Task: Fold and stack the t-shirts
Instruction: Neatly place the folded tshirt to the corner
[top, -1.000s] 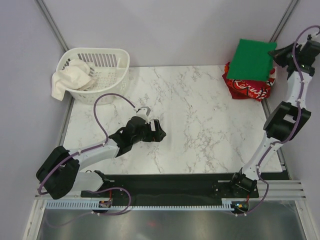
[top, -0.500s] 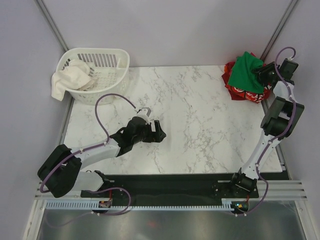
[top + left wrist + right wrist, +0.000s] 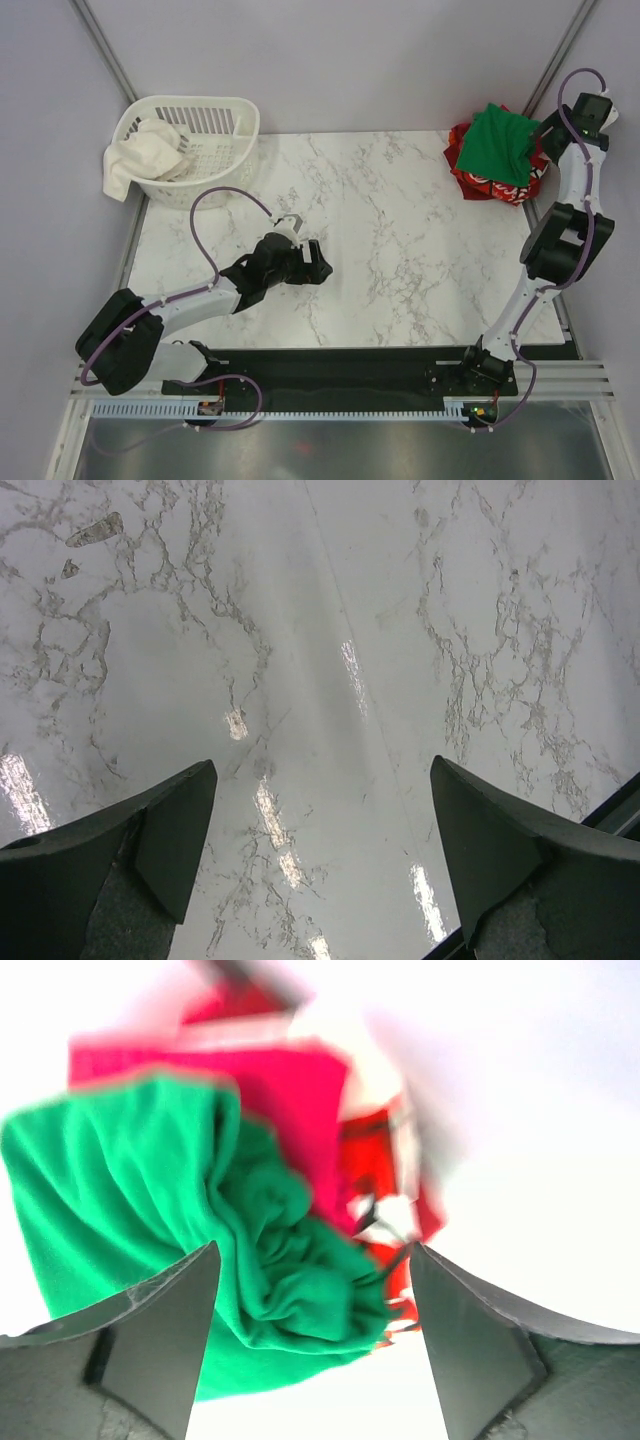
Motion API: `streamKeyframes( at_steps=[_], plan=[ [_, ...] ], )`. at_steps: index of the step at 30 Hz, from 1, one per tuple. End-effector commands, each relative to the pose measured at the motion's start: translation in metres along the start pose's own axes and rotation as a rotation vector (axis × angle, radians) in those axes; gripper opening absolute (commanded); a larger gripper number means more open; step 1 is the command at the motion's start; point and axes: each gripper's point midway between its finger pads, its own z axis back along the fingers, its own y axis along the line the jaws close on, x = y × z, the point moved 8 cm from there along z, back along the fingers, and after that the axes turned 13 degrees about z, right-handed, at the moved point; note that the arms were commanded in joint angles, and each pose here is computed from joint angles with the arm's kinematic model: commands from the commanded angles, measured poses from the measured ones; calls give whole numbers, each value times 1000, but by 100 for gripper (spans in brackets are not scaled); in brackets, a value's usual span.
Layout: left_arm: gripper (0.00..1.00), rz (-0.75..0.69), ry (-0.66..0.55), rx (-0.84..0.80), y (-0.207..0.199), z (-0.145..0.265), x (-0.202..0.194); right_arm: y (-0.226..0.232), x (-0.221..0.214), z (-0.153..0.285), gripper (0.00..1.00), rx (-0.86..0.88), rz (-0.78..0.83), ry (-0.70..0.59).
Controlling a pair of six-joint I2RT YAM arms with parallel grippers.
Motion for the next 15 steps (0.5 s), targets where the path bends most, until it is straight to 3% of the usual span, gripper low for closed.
streamKeyframes(
  at_steps=[1, 3, 6, 8, 12, 15],
  plan=[
    [95, 1, -49, -66, -11, 3, 10, -10, 84, 99, 85, -292, 97, -326],
    [95, 2, -52, -65, -10, 3, 10, 16, 88, 125, 86, -268, 145, -373],
    [95, 3, -58, -69, -9, 4, 10, 41, 82, 140, 79, -108, 141, -383],
    [95, 5, -61, -70, -9, 4, 10, 54, 74, 137, 71, 32, 117, -356],
    [95, 9, -68, -72, -9, 5, 10, 72, 49, 99, 39, 196, 98, -228],
    [95, 7, -68, -71, -9, 5, 10, 77, 33, 65, 32, 253, 91, -141]
  ],
)
